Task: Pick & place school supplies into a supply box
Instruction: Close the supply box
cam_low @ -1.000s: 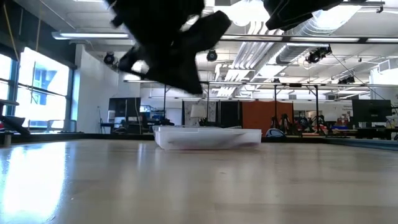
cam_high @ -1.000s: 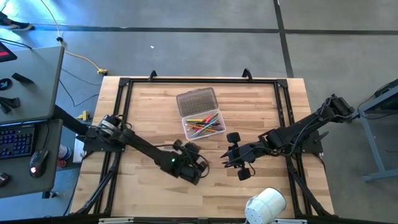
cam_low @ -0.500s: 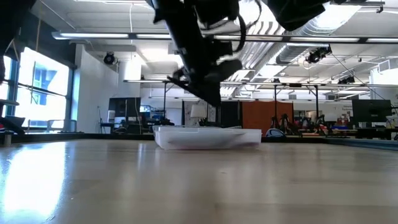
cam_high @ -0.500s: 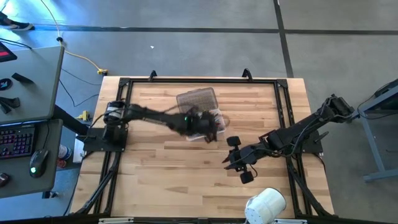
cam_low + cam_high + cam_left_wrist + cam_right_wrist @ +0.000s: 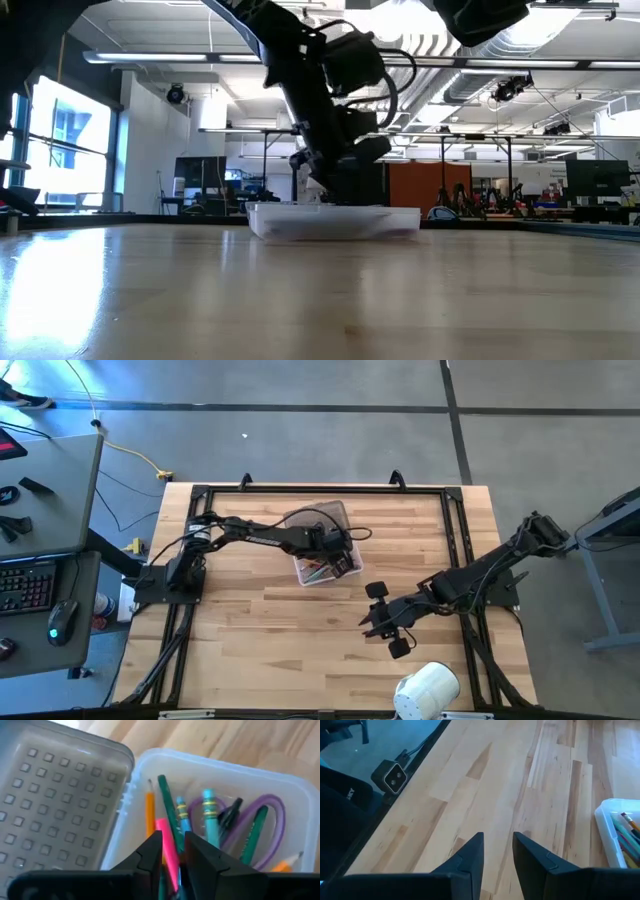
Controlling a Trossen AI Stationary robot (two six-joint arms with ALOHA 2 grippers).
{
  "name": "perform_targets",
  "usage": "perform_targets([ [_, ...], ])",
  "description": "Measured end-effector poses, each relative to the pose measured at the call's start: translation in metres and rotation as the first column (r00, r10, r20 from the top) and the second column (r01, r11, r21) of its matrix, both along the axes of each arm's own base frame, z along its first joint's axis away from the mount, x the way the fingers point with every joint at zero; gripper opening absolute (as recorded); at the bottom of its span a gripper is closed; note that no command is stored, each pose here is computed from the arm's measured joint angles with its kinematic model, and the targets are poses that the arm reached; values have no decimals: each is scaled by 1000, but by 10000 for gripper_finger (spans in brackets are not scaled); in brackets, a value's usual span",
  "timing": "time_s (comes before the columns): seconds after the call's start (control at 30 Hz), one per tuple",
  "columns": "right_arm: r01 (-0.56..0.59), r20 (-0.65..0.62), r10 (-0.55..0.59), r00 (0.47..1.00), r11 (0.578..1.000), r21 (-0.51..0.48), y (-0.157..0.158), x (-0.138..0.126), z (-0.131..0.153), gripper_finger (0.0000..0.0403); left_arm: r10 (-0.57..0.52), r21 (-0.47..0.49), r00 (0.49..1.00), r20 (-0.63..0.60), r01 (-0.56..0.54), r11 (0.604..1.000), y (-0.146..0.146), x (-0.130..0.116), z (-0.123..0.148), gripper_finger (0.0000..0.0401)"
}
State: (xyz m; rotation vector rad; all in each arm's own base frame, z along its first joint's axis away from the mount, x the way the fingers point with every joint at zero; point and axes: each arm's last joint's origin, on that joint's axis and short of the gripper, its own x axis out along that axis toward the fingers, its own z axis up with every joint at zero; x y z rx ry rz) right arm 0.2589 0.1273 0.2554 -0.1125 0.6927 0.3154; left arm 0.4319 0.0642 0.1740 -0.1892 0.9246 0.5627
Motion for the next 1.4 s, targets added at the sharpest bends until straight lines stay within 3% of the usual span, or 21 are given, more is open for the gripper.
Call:
perform_targets([
  [0.17, -30, 36, 31, 999, 999, -26, 0, 2, 2, 87, -27, 23, 1000, 7, 27, 999, -1, -1, 9, 105],
  [0.33, -55, 77, 59, 995, 997, -47, 1, 4, 5, 87, 18, 86, 1000, -20, -16, 996, 0, -11, 49, 76],
  [0.57, -15, 136, 18, 991, 1000, -22, 2, 7, 10, 82, 197, 298, 963, -182, -137, 945, 15, -39, 118, 16],
  [0.7, 56, 112, -57, 992, 998, 9, 0, 7, 8, 58, 281, 287, 935, -215, -214, 934, 43, -52, 134, 21],
  [0.83, 132, 98, -128, 987, 991, -36, -6, 14, 0, 12, 366, 283, 901, -233, -297, 912, 78, -65, 130, 30],
  [0.93, 183, 72, -179, 981, 982, -49, -16, 25, -12, 8, 436, 255, 868, -236, -377, 890, 112, -79, 119, 14],
  [1.17, 332, -93, -340, 936, 939, -92, -47, 57, -64, 3, 540, 40, 822, -180, -542, 839, 179, -114, 84, 29],
  [1.3, 373, -177, -377, 909, 926, -58, -60, 68, -88, 2, 573, -71, 803, -164, -589, 805, 198, -131, 61, 30],
  [1.4, 380, -197, -380, 904, 924, -43, -64, 73, -99, 3, 550, -162, 820, -156, -571, 805, 201, -136, 44, 15],
])
